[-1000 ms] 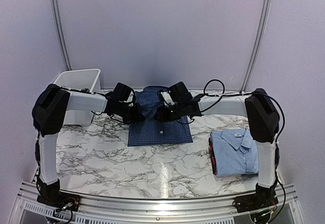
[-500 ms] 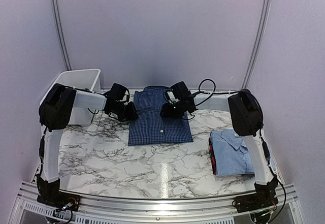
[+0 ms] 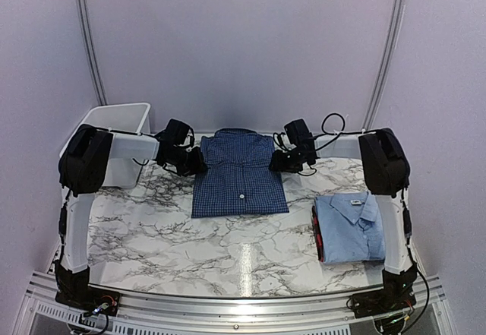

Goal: Fold and stack the long sleeve shirts
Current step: Smooth out the 2/3-rectangle-folded shirt at the center of the board.

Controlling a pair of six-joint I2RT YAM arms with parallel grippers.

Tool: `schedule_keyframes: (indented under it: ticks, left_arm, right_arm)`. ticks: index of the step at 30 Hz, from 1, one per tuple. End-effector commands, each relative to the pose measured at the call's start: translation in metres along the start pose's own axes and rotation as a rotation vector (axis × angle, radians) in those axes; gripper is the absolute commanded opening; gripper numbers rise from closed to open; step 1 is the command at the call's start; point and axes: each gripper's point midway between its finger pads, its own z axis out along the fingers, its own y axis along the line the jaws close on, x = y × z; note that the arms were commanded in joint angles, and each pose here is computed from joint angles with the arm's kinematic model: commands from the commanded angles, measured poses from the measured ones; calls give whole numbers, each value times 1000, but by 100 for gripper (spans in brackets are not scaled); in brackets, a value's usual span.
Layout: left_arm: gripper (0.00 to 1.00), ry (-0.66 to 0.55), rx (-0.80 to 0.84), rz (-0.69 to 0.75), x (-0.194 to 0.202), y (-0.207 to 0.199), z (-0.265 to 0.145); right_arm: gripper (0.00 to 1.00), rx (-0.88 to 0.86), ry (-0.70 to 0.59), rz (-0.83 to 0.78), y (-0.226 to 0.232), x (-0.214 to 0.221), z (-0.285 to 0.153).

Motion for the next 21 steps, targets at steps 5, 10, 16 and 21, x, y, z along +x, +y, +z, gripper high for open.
schedule_keyframes:
  ticks: [5, 10, 16, 21]
  left_arm:
    - [14, -17, -39, 17, -14, 7, -8]
    - [14, -48, -63, 28, -26, 11, -21]
    - [14, -66, -57, 33, -35, 9, -36]
    - [14, -55, -36, 43, -29, 4, -47]
  right_arm:
    - [50, 16, -39, 0, -6, -16, -22]
    - [48, -12, -127, -25, 15, -43, -57]
    - [45, -132, -154, -71, 52, -48, -59]
    - [44, -124, -129, -89, 52, -43, -35]
